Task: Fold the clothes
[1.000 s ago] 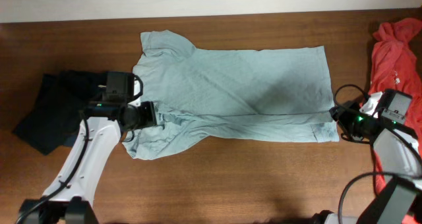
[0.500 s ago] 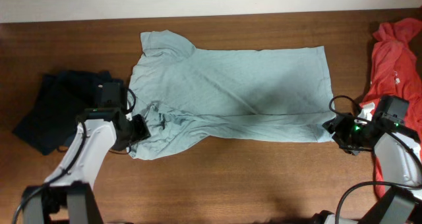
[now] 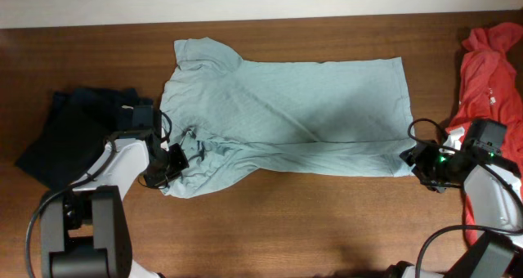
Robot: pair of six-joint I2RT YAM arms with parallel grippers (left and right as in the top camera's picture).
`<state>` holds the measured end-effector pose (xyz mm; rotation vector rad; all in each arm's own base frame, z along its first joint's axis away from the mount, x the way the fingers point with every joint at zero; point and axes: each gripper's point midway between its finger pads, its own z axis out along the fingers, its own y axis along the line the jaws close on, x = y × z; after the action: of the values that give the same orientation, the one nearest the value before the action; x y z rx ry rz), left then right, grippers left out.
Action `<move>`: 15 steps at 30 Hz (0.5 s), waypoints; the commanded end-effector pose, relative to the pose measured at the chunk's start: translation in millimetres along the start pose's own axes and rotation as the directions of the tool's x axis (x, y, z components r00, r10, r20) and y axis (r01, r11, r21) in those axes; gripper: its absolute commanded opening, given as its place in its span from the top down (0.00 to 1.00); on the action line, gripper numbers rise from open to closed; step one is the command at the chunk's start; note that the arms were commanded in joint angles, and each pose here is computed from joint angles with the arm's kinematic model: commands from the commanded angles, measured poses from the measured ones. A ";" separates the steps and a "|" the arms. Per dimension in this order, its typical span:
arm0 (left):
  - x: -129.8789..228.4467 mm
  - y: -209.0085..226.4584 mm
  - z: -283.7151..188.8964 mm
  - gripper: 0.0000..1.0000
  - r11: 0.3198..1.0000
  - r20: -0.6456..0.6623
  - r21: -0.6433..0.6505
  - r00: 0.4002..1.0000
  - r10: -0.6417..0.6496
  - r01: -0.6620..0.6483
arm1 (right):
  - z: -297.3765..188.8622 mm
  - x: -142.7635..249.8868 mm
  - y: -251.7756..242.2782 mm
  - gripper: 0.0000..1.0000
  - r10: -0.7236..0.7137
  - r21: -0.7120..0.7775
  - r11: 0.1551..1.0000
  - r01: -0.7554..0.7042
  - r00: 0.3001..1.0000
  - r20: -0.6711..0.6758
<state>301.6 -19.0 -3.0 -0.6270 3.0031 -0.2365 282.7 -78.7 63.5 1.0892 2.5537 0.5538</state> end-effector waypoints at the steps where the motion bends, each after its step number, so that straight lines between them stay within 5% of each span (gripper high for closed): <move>1: -2.8 -3.6 4.5 1.00 1.000 -0.007 0.017 1.000 0.014 -0.014 | -5.4 -5.5 5.1 0.47 -0.033 -0.001 0.999 0.033 0.999 0.025; 15: -37.7 2.8 -39.7 0.99 0.996 0.061 -0.068 0.996 0.062 -0.058 | -4.8 -8.6 -8.7 0.42 -0.030 0.076 0.997 0.027 0.999 0.042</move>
<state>330.0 -7.7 33.5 -0.5712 2.9800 -0.1999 280.0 -84.9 60.8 1.1002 2.5634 0.4948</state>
